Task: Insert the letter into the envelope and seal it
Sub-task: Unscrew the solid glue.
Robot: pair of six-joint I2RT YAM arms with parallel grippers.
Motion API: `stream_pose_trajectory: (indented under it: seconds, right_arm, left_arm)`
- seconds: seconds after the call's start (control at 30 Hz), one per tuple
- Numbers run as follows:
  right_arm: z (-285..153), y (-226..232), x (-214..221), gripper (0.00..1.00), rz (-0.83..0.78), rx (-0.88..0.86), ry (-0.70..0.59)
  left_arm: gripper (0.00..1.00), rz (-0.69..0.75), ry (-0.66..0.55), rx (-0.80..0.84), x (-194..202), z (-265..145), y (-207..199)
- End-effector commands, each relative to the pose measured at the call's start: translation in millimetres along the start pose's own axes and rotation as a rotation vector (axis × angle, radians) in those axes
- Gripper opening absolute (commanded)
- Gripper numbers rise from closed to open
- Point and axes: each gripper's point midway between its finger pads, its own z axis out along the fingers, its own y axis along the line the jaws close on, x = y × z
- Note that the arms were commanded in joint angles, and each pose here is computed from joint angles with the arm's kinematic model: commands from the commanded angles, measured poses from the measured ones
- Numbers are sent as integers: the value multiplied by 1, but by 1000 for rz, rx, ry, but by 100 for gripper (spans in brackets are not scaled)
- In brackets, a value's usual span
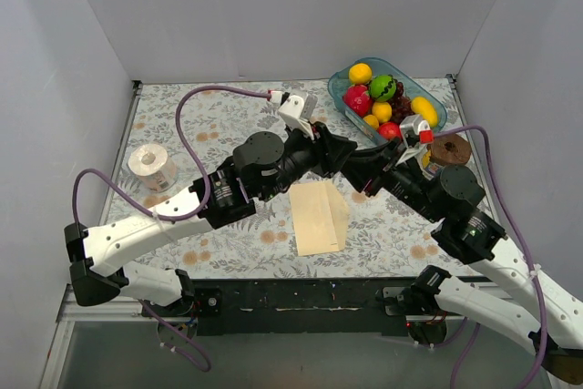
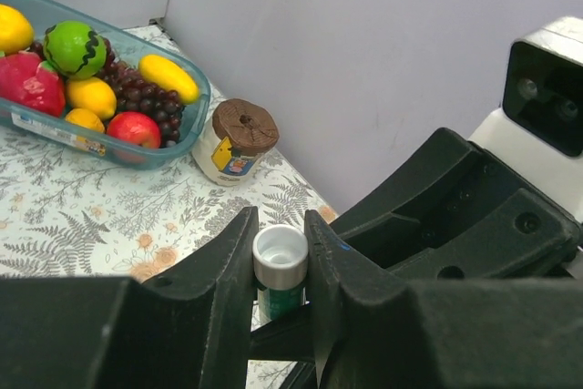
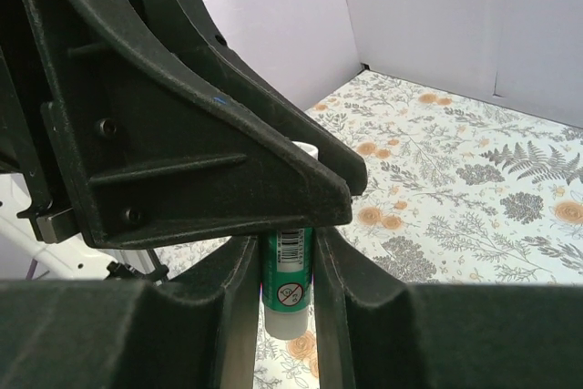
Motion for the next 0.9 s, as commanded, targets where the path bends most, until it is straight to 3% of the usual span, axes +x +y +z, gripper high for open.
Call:
stream_pose_trajectory:
  seconds: [0.0,0.17,0.3,0.43,0.8,0.87]
  right_arm:
    - [-10,32,-29,1,-81,-150,-66]
    - [-33,87,-23,1,-182,-493,-23]
    - [-46,120,-23,1,-202,-710,25]
    - [-52,130,-31,1,-187,-770,-9]
    - [-43,130,-36,1,-160,-749,-10]
    - [-39,129,-36,1,-154,-744,-6]
  left_arm:
    - [4,98,33,220,-7,-22,-39]
    - [9,144,188,716,4,-72,-107]
    - [4,134,285,958,13,-101,-136]
    - [2,126,348,1046,22,-110,-142]
    - [4,112,363,1086,26,-113,-145]
    - [20,107,361,1082,27,-111,-145]
